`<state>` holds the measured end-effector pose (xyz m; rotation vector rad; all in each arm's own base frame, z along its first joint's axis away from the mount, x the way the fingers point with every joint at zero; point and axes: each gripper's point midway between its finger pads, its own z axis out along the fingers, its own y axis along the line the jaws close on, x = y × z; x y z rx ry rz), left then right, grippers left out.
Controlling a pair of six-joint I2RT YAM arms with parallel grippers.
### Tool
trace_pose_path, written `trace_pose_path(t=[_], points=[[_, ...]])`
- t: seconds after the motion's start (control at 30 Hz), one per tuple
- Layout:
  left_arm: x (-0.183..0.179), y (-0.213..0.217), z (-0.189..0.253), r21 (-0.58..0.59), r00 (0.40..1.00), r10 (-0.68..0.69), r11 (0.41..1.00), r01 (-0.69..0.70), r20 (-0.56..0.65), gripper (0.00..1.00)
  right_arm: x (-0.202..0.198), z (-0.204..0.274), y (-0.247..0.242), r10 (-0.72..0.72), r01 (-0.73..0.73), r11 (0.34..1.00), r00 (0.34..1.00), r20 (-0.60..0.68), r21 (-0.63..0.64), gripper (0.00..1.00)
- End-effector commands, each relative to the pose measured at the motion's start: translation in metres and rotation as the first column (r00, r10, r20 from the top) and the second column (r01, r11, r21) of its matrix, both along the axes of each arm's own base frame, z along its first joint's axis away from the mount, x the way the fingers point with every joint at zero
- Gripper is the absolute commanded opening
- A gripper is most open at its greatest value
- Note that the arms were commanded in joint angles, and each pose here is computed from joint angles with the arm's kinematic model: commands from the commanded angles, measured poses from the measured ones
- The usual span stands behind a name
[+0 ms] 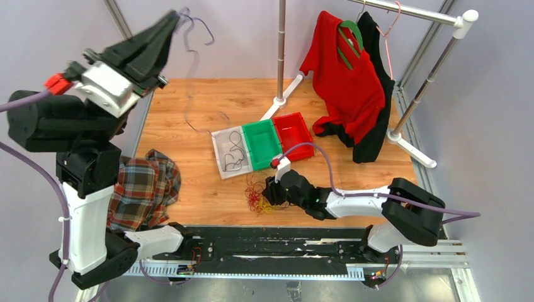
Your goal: Untangle the cables
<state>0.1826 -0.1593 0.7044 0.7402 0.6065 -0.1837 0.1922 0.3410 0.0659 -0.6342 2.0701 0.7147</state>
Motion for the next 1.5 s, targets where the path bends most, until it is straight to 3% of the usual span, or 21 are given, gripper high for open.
trace_pose_path(t=[0.0, 0.13, 0.27, 0.6, 1.03, 1.47], points=[[-0.026, 0.032, 0.065, -0.167, 0.966, 0.111, 0.983, -0.073, 0.232, 0.0, -0.004, 0.003, -0.005, -0.036, 0.036, 0.999, 0.999, 0.002, 0.025, 0.38], [-0.023, 0.033, 0.065, -0.173, 0.961, 0.132, 0.981, -0.091, 0.243, 0.0, -0.004, 0.003, -0.008, -0.044, 0.044, 0.999, 0.999, 0.003, 0.019, 0.4], [-0.01, 0.026, 0.038, -0.115, 0.968, 0.14, 0.986, -0.118, 0.207, 0.0, -0.002, 0.012, -0.008, -0.05, 0.049, 0.999, 0.999, 0.017, 0.021, 0.43], [0.048, 0.012, -0.068, 0.067, 0.967, 0.253, 0.965, -0.256, 0.039, 0.0, 0.01, 0.061, -0.018, -0.091, 0.088, 0.996, 0.991, 0.101, 0.035, 0.67], [0.102, -0.007, -0.199, 0.267, 0.936, 0.329, 0.92, -0.287, -0.126, 0.0, 0.02, 0.071, -0.035, -0.167, 0.168, 0.986, 0.977, 0.134, 0.008, 0.69], [0.167, 0.002, -0.324, 0.499, 0.837, 0.492, 0.802, -0.328, -0.239, 0.0, 0.025, 0.069, -0.05, -0.202, 0.208, 0.978, 0.968, 0.151, -0.024, 0.69]])
